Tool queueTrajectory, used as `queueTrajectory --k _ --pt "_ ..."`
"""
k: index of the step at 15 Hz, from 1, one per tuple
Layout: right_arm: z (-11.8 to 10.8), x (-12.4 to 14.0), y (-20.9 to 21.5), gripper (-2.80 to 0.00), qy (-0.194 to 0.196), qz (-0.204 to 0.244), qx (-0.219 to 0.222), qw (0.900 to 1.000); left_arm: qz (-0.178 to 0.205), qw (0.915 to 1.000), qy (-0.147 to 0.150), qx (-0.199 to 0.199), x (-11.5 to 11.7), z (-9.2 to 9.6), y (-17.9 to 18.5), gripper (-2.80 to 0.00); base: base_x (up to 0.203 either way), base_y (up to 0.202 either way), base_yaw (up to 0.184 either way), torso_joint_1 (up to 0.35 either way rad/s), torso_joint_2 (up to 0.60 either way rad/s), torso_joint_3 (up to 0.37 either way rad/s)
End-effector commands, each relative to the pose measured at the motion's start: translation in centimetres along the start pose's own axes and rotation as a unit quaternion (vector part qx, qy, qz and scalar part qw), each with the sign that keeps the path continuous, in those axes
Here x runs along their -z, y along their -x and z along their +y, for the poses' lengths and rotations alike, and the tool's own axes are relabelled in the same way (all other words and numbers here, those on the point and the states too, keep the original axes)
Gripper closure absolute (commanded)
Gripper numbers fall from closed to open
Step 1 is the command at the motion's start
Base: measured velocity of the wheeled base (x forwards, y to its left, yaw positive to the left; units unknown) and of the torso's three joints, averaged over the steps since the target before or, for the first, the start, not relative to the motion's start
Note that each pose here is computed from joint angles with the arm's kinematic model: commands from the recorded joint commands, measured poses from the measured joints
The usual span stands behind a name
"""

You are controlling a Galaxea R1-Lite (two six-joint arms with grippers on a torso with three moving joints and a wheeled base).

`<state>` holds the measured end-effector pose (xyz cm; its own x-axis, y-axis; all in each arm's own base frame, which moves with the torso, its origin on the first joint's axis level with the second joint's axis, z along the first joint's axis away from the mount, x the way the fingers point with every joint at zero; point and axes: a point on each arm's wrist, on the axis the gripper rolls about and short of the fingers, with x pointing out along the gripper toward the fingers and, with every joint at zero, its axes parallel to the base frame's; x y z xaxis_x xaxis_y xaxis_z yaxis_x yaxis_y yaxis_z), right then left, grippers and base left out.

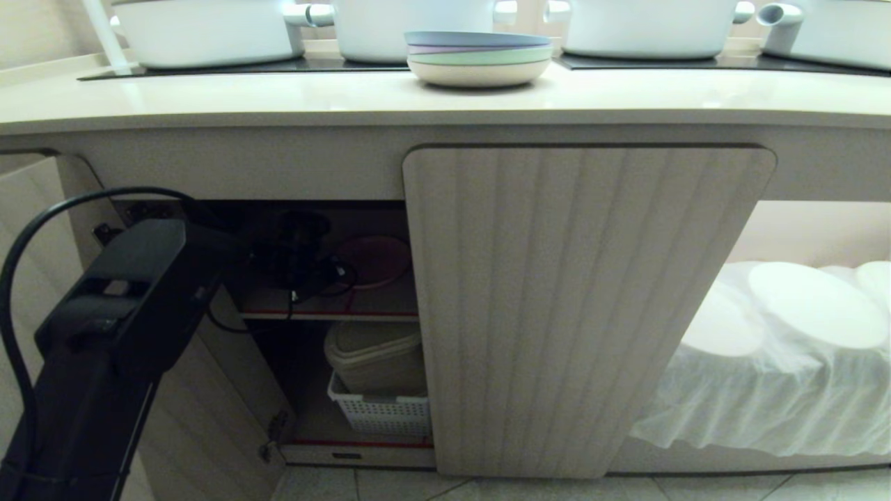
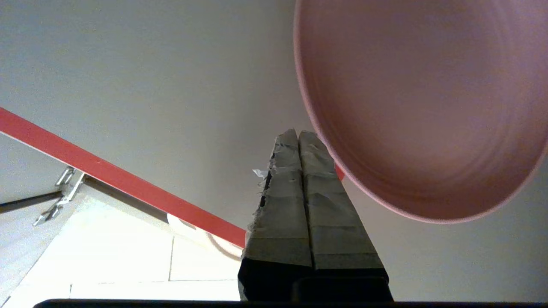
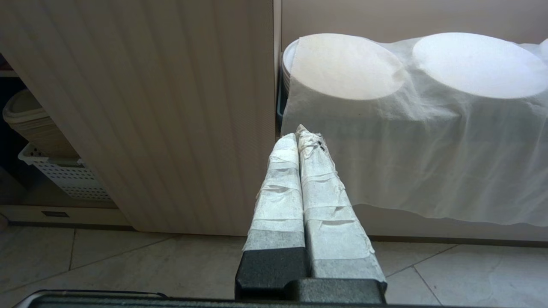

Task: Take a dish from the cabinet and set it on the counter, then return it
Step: Take the plate from the cabinet

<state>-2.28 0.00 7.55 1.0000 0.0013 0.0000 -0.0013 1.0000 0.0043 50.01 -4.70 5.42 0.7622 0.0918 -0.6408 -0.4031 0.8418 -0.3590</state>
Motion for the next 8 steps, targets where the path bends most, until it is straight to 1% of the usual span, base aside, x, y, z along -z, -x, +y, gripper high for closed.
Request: queueTrajectory --k 1,4,6,8 --pt "0.00 0.00 0.00 0.00 0.000 0.000 0.000 1.000 -0.004 1.0000 0.003 0.002 -0.23 -0.11 0.24 0.00 0.000 0.000 0.000 0.000 0.00 0.000" --pt "0.00 0.00 0.00 0.00 0.000 0.000 0.000 1.000 -0.005 1.0000 0.004 0.002 -0.19 -0.11 0.15 0.00 0.000 0.000 0.000 0.000 0.00 0.000" --pt "0.00 0.00 0.00 0.00 -0.001 0.000 0.000 1.000 -0.008 0.9998 0.015 0.006 -0.28 -0.36 0.14 0.00 0.000 0.000 0.000 0.000 0.00 0.000" --pt "0.00 0.00 0.00 0.00 0.000 0.000 0.000 1.000 -0.006 0.9998 0.018 0.005 -0.17 -0.31 0.03 0.00 0.000 0.000 0.000 0.000 0.00 0.000"
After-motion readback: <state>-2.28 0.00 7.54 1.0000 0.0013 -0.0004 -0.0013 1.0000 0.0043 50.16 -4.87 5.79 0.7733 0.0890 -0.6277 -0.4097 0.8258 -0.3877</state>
